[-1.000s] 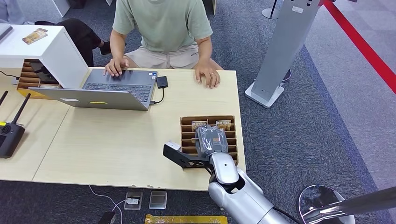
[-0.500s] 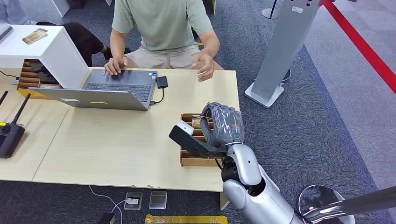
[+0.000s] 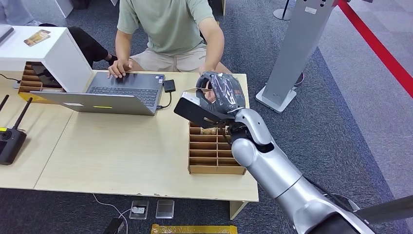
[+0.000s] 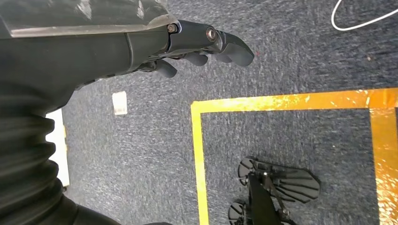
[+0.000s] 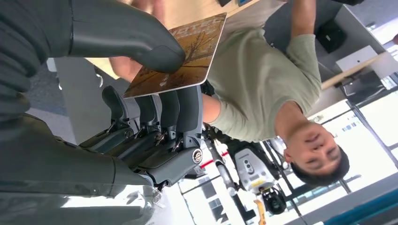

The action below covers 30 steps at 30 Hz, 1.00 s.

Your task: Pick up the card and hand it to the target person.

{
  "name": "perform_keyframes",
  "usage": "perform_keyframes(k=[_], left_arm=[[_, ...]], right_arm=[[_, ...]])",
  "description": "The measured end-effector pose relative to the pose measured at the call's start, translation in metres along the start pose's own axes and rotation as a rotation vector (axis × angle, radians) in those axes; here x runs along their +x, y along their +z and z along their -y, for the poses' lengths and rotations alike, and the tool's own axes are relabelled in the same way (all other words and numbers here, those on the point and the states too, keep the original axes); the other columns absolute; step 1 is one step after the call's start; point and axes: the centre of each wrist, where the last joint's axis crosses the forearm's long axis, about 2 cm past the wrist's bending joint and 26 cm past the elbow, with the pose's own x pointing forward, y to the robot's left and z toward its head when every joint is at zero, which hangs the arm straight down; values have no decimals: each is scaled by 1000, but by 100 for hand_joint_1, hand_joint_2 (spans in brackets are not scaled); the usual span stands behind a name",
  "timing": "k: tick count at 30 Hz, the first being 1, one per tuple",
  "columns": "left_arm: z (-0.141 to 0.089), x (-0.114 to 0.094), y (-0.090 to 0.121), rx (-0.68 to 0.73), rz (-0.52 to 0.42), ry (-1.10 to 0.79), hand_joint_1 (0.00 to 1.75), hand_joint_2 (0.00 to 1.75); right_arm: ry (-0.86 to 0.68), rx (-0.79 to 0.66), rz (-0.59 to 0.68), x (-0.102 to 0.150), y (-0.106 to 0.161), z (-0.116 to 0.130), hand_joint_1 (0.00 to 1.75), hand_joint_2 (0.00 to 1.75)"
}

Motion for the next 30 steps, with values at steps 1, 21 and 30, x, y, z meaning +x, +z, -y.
perform_keyframes(k=[1,21,30], left_arm=[[0,0,0,-2,2,-2,0,175],[0,-3,0,-10,-12,10,0,175],[-1,-3,0,8,-26,31,0,175]], right_arm=[[7,4,-15,-6,-6,2,134,175],[192,98,-210,-40,-15,-20,0,175],[18,-27,-183,-49,-13,-12,0,175]])
